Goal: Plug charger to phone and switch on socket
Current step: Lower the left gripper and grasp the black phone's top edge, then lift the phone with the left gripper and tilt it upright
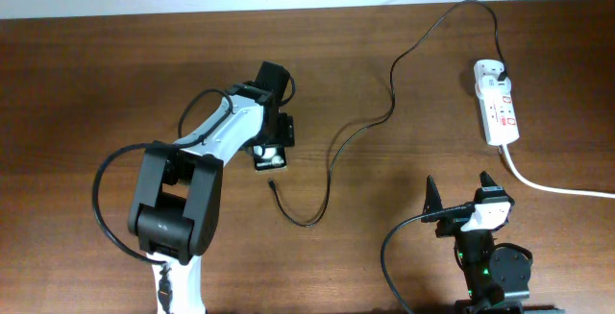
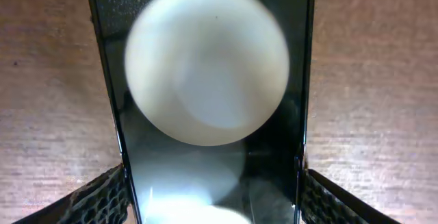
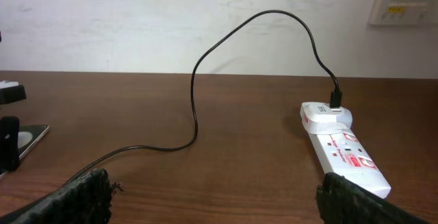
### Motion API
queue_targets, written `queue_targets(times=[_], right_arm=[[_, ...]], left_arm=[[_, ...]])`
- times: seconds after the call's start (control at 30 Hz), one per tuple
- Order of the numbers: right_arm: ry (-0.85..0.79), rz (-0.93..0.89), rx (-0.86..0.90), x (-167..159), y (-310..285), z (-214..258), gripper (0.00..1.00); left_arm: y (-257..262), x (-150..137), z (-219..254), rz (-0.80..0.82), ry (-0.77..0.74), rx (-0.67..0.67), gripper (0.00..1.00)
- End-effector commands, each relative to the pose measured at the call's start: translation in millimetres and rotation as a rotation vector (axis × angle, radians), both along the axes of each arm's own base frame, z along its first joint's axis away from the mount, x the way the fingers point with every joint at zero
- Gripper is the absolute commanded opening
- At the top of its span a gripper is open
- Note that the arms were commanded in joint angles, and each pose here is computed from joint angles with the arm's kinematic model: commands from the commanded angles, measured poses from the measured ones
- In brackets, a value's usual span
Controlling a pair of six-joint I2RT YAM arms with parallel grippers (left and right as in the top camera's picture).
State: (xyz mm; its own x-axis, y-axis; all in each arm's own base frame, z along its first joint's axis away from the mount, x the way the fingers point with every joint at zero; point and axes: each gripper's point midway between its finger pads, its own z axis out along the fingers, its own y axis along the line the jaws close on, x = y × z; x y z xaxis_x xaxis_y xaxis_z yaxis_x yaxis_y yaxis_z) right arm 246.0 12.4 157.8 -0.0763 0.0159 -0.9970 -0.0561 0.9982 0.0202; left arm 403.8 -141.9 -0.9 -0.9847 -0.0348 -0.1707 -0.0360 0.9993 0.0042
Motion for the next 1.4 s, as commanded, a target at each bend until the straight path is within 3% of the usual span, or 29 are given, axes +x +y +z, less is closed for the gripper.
queue_targets(times=[0.0, 0.2, 0.4, 0.6, 1.37], right_arm=[[0.003, 0.003, -0.004, -0.2, 0.9, -2.2, 0.99], [0.003, 0.003, -0.004, -0.2, 0.9, -2.1, 0.99], [0.003, 0.003, -0.004, -0.2, 0.9, -2.1, 0.99], [0.003, 0.003, -0.004, -0.2, 0.9, -2.2, 0.99], [0.003, 0.003, -0.004, -0.2, 0.9, -2.1, 0.98]], left_arm=[[2.8, -28.3, -19.5, -0.017, 0.120, 0.011, 0.79], [5.6, -55.1, -19.3, -0.017, 0.234, 0.010, 0.76], [5.7, -49.4, -19.6, -0.017, 0.210, 0.013, 0.99], [-1.7, -28.5, -19.5, -0.019, 0.124, -0.015, 0.99], [-7.9, -29.2, -19.4, 0.011, 0.131, -0.053, 0.99]])
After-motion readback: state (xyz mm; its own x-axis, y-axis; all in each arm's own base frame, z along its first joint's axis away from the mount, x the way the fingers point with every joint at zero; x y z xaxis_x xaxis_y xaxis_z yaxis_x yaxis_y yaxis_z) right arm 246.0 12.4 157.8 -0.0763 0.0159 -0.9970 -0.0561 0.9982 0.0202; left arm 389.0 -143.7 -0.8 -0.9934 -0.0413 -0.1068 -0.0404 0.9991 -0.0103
